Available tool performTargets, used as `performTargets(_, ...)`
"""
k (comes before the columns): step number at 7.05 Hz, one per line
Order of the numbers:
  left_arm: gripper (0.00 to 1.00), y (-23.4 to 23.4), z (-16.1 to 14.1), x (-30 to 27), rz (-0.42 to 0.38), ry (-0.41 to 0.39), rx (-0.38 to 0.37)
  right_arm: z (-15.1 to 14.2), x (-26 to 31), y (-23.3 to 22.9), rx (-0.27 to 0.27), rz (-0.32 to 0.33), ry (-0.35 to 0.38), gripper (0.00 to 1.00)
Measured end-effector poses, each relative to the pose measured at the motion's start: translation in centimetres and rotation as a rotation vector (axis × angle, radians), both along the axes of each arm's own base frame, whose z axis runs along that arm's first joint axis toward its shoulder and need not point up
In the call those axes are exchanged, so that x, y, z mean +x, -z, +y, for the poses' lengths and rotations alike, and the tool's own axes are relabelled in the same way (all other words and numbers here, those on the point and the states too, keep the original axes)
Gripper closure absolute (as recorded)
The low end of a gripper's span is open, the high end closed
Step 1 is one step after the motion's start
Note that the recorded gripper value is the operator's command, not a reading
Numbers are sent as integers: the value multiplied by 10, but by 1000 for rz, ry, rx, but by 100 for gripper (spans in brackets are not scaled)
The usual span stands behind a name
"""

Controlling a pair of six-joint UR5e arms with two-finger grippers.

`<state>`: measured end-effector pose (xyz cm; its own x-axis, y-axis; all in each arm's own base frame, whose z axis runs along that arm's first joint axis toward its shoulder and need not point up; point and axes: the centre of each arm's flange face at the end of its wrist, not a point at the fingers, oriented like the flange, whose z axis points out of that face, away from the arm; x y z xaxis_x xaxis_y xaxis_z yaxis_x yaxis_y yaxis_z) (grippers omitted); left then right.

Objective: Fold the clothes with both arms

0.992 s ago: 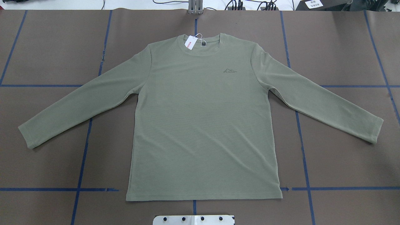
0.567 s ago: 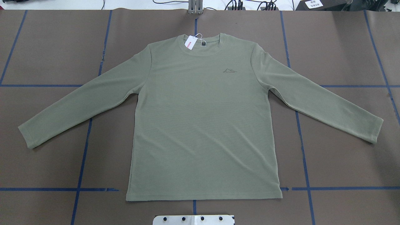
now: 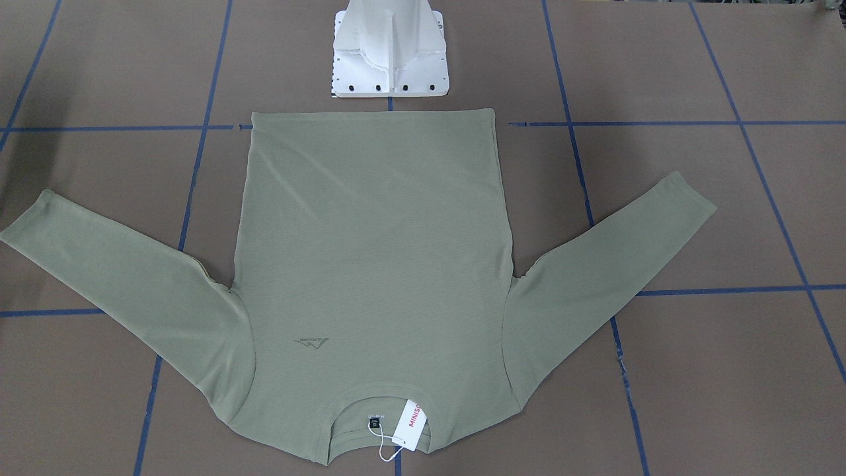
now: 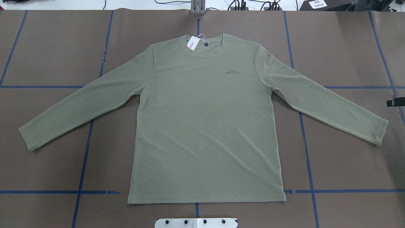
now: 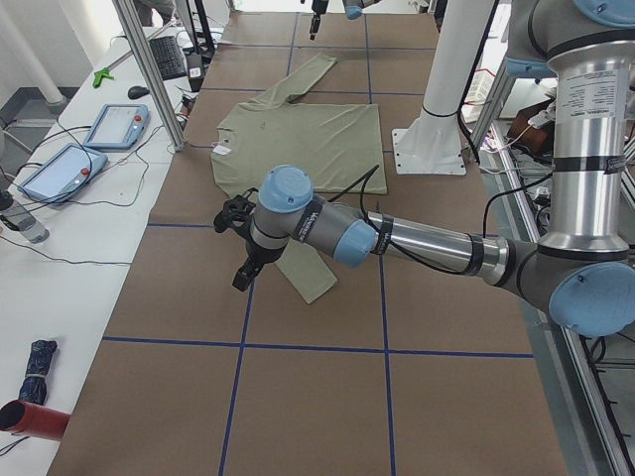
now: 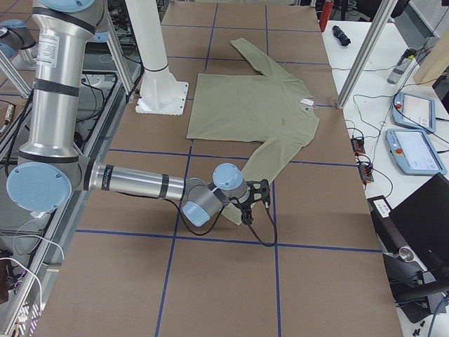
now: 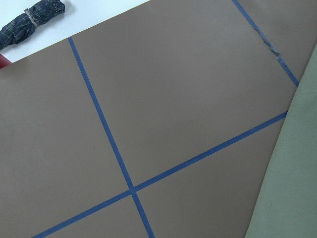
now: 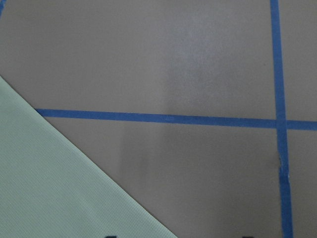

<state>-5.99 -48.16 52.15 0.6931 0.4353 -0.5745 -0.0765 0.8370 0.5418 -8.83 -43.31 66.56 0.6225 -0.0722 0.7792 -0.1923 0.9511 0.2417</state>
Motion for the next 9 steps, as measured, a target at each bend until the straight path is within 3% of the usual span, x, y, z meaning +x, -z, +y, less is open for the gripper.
performTargets(8,0,-4,3,0,0,-4,-2,18,-43,-44,-40,46,42,34)
performTargets(9,0,-4,3,0,-1,-4,-1,19,-43,-47,-42,51,40,40)
